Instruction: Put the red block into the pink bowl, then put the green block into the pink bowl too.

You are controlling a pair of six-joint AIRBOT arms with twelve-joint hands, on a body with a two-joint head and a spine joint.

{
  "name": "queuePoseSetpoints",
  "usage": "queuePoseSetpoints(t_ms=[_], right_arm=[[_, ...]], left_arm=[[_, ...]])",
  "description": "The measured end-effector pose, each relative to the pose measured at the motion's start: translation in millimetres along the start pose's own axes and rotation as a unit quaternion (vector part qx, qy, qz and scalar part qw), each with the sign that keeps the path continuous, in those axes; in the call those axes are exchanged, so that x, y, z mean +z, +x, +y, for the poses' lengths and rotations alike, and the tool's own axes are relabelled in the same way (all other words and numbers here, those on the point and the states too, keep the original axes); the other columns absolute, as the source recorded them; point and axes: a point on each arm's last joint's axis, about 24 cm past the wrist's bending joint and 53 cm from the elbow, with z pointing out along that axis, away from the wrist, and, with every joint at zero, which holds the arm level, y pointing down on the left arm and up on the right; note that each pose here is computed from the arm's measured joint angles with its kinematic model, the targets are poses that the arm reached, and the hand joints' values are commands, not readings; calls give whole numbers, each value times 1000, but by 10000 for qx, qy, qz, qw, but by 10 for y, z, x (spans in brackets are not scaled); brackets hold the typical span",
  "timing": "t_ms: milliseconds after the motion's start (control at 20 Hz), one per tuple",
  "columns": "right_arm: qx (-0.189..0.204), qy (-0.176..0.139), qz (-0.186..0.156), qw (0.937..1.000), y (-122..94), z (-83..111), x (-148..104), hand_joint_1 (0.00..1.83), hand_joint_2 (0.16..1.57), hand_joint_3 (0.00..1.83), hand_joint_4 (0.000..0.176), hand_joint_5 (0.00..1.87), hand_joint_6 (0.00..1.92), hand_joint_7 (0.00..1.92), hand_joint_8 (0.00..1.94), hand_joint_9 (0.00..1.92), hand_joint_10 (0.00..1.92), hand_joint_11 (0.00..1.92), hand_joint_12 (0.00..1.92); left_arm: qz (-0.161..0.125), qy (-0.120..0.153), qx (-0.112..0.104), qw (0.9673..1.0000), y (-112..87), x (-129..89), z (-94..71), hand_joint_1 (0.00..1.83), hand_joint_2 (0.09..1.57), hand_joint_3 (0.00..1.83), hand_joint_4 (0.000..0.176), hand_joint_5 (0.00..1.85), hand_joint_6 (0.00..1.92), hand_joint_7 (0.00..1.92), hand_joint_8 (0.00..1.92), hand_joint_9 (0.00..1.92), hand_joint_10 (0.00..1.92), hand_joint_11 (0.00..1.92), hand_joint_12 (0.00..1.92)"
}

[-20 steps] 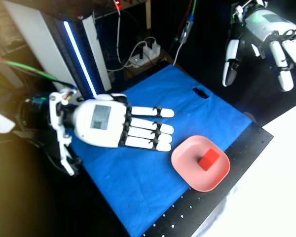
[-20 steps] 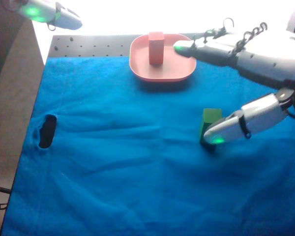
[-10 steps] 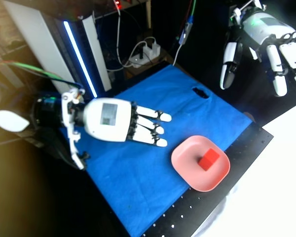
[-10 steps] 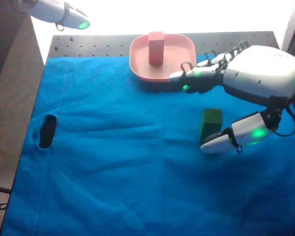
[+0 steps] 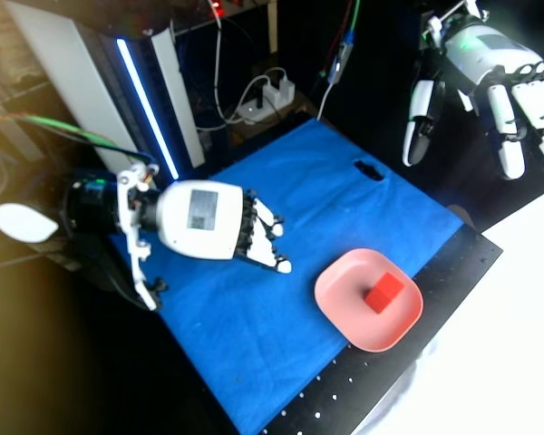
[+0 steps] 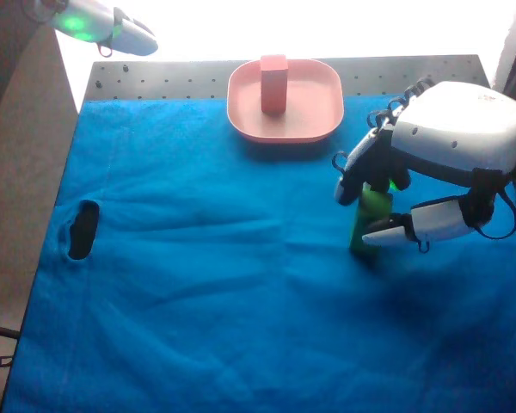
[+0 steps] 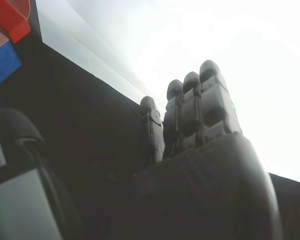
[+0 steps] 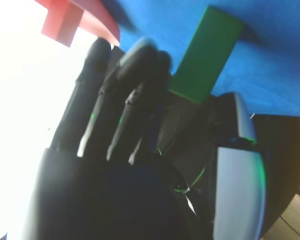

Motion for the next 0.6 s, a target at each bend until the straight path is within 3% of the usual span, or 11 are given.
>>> queuePoseSetpoints(t_ms=[50,100,200,300,350,400,450,500,550,600], right_arm=[[-2,-2,0,10000,0,1,0,1176,1065,0,0,1084,793,1206,593,1103,1077,938,1522],[2,-2,-1,10000,-1,1,0,1180,1061,0,0,1097,773,1254,580,1150,1094,980,1540],[-3,0,3,10000,1,0,0,1182,1065,0,0,1088,789,1229,760,1125,1310,1005,1666],[-2,-3,4,10000,3,2,1,1182,1067,0,0,1084,796,1195,862,1115,1366,1006,1702],[-3,0,3,10000,2,-1,1,1184,1059,0,0,1103,764,1154,1211,1133,1626,1079,1874],[-3,5,-1,10000,-2,-5,0,1182,1064,1,0,1091,785,1103,1302,1100,1697,1070,1907],[-5,8,-4,10000,-5,-8,0,1181,1071,0,0,1071,817,1104,1141,1090,1554,1027,1817],[-10,11,-6,10000,-8,-13,0,1180,1073,0,0,1065,828,1120,1070,1098,1499,1022,1785],[-10,11,-5,10000,-3,-18,11,1257,1086,1,0,1008,730,1108,1050,1097,1274,975,1645],[-6,17,-14,10000,-8,-28,16,1191,1085,0,0,1035,839,1114,1018,1106,1345,991,1705]], left_arm=[[3,-2,2,10000,2,0,1,978,763,3,152,209,0,166,0,78,0,9,260],[4,0,3,10000,3,1,-1,957,754,0,153,196,0,174,5,77,2,1,273],[15,4,-6,10000,20,16,-9,926,734,0,154,193,2,180,6,73,1,0,276],[28,6,-2,10000,32,16,-10,925,733,0,154,194,2,182,6,73,1,0,277],[35,2,-2,10000,35,16,-8,915,741,0,153,192,1,172,2,66,1,0,302],[32,2,-3,10000,34,16,-8,904,743,0,157,196,2,167,0,61,0,0,308],[32,2,-3,10000,34,16,-8,909,768,4,172,188,1,164,0,60,0,0,293],[34,1,-3,10000,35,16,-8,910,773,5,175,186,1,164,0,60,0,0,290],[40,2,-8,10000,41,19,-12,809,784,4,176,144,0,174,1,90,6,0,326],[44,11,-11,10000,48,23,-20,780,731,0,176,154,3,190,3,87,2,0,200]])
